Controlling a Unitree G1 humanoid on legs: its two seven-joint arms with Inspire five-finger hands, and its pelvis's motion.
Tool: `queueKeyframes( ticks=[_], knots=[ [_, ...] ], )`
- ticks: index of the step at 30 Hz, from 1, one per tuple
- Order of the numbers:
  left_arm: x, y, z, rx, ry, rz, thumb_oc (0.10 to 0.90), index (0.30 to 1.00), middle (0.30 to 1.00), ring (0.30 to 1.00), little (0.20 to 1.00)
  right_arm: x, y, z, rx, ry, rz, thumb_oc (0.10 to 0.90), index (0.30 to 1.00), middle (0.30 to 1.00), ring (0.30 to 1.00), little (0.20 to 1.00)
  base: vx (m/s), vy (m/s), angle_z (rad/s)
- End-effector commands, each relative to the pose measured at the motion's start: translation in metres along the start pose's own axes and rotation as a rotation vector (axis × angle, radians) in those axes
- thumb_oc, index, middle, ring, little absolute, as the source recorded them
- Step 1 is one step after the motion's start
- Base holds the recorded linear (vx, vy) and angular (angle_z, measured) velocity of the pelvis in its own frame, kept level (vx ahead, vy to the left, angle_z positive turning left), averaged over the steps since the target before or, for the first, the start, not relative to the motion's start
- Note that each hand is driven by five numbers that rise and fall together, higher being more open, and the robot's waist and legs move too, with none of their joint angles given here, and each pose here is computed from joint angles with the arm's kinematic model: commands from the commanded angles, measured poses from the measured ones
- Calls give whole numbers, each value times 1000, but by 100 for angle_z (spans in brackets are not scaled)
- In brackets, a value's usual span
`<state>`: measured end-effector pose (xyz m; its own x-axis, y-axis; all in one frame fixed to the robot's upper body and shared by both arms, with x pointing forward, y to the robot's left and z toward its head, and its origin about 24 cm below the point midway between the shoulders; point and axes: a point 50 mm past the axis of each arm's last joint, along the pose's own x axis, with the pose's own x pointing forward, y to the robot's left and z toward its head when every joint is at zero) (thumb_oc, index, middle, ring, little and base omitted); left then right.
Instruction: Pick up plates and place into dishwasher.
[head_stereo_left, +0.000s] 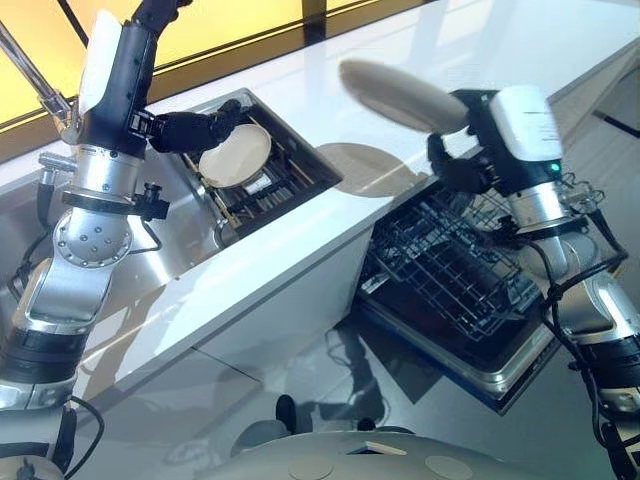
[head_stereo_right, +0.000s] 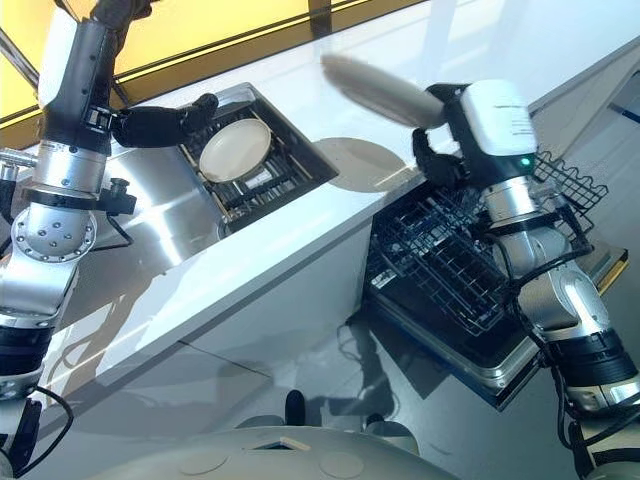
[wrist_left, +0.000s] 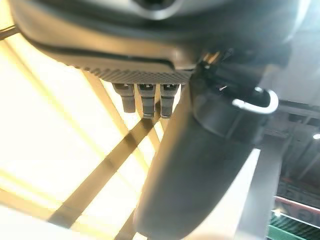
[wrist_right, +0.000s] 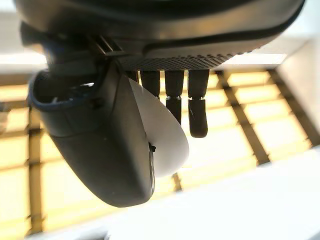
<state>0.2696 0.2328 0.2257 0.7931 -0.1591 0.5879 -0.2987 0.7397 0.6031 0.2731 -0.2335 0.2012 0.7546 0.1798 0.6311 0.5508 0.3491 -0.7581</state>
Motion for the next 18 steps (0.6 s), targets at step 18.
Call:
queueKeyframes(
  ticks=[18],
  knots=[
    [-19, 9, -49, 41, 234, 25, 800, 900, 900, 900, 900, -22, -89, -50, -172, 216, -475, 100, 300, 300, 300, 200, -4, -1, -4]
  ],
)
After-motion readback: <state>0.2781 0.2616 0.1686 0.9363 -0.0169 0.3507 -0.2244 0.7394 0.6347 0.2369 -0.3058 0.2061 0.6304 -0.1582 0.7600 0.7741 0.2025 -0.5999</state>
